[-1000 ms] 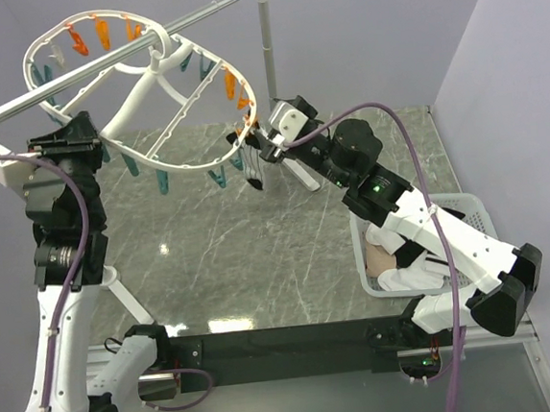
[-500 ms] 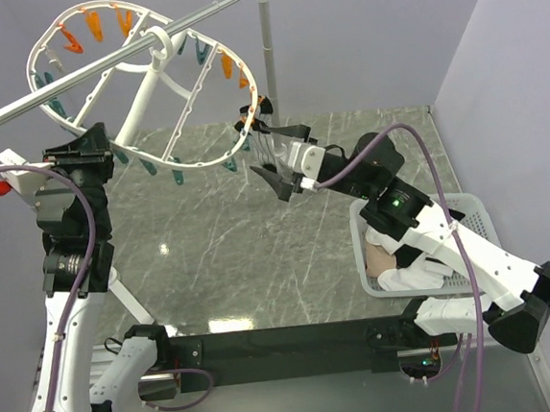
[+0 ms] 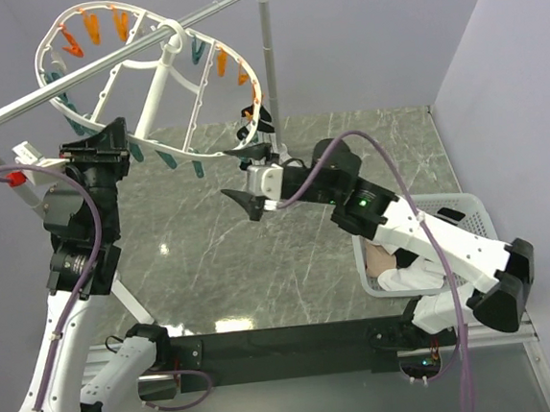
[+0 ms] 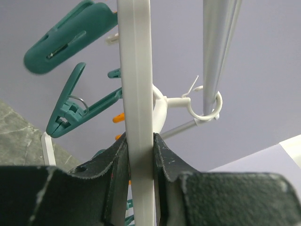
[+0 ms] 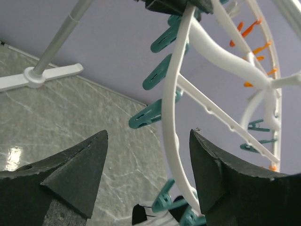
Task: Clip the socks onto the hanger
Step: Rotate the hanger at the clothesline.
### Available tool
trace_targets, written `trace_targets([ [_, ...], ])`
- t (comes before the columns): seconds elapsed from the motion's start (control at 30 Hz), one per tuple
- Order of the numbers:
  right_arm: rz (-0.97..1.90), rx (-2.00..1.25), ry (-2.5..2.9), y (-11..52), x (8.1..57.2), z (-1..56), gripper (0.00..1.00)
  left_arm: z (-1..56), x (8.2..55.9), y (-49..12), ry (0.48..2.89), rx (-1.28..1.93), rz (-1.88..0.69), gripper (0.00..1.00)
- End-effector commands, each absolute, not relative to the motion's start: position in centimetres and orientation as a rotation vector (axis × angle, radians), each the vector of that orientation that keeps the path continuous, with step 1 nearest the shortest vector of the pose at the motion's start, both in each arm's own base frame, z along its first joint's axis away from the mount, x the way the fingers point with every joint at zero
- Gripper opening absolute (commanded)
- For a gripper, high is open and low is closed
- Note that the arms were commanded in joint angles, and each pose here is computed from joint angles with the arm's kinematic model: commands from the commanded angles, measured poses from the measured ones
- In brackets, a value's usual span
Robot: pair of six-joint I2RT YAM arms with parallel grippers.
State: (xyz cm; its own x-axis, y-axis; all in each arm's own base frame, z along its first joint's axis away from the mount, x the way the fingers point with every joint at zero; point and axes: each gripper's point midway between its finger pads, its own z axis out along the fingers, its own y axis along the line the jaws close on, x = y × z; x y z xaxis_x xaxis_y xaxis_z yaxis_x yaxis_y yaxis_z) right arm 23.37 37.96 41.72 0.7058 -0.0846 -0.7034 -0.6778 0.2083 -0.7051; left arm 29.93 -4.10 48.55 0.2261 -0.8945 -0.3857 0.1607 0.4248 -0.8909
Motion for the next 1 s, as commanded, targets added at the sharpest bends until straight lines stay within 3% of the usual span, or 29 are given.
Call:
trace_targets([
  [0.0, 0.396, -1.237, 0.679, 38.6, 24.7, 44.8, 0.75, 49.7, 29.3, -4.7, 1.065, -0.790, -0.874, 0.27],
  [0.37, 0.298, -1.123, 0.702, 39.2, 27.8, 45.8, 0.63, 50.4, 28.4, -5.7, 1.042, -0.765, -0.901, 0.28],
  [0.57, 0.247, -1.096, 0.719, 39.8, 29.5, 45.7, 0.40, 50.6, 28.0, -5.8, 1.049, -0.740, -0.894, 0.30],
  [0.7, 0.227, -1.113, 0.716, 40.2, 30.0, 45.4, 0.30, 50.5, 27.7, -6.1, 1.054, -0.709, -0.896, 0.32],
  [0.83, 0.185, -1.098, 0.728, 39.5, 31.1, 45.4, 0.21, 50.3, 27.6, -6.3, 1.088, -0.681, -0.866, 0.41],
  [0.97, 0.171, -1.069, 0.724, 38.7, 32.4, 45.8, 0.20, 49.8, 27.3, -5.2, 1.115, -0.694, -0.783, 0.59],
])
